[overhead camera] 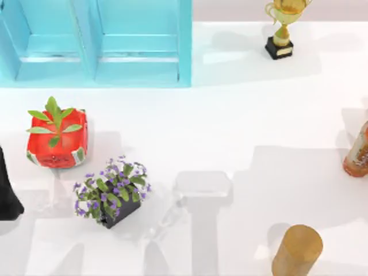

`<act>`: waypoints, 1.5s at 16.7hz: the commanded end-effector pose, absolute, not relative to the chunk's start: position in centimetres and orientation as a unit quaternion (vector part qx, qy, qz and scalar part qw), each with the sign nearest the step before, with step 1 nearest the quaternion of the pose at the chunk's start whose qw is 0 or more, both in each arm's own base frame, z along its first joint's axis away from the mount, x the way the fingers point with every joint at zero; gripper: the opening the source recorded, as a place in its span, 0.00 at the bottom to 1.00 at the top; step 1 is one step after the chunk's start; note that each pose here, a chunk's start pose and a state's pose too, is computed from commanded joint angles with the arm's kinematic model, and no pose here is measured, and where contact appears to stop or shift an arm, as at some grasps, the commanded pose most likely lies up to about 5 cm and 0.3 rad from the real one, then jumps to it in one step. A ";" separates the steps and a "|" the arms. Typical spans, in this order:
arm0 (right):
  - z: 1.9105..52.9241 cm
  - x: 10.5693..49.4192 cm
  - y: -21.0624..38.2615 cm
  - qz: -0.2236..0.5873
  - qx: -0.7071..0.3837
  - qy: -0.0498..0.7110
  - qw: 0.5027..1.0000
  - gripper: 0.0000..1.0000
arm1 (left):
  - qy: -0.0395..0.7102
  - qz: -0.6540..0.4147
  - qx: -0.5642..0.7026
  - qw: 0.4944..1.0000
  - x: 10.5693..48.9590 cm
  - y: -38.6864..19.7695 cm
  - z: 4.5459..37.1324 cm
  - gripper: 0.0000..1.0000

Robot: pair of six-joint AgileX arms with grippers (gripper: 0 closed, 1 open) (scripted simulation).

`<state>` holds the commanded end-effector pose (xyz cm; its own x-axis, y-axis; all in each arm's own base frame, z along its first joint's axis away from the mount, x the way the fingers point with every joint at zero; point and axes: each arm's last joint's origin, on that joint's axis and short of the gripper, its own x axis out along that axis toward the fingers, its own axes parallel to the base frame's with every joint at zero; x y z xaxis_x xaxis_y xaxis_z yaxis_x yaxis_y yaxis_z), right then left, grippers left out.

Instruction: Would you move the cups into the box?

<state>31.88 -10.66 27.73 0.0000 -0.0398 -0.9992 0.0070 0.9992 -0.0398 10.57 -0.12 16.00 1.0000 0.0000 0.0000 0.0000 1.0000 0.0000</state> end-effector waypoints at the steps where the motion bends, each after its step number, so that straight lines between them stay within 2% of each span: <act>1: 27.7 31.8 -10.7 -0.016 -0.012 0.707 0.707 0.00 | 0.000 0.000 0.000 1.000 10.6 -0.1 16.0 1.00; 6: 27.2 32.0 -10.7 -0.015 -0.013 0.708 0.706 0.00 | 0.000 0.000 0.000 1.000 10.6 -0.1 16.0 1.00; 15: 21.4 31.8 -11.7 -0.016 -0.012 0.707 0.707 0.00 | 0.000 0.000 0.000 1.000 10.6 -0.1 16.0 1.00; 19: 21.3 31.8 -11.7 -0.016 -0.012 0.707 0.707 0.00 | 0.000 0.000 0.000 1.000 10.6 -0.1 16.0 1.00; 25: 21.3 31.8 -11.7 -0.016 -0.012 0.707 0.707 0.45 | 0.000 0.000 0.000 1.000 10.6 -0.1 16.0 1.00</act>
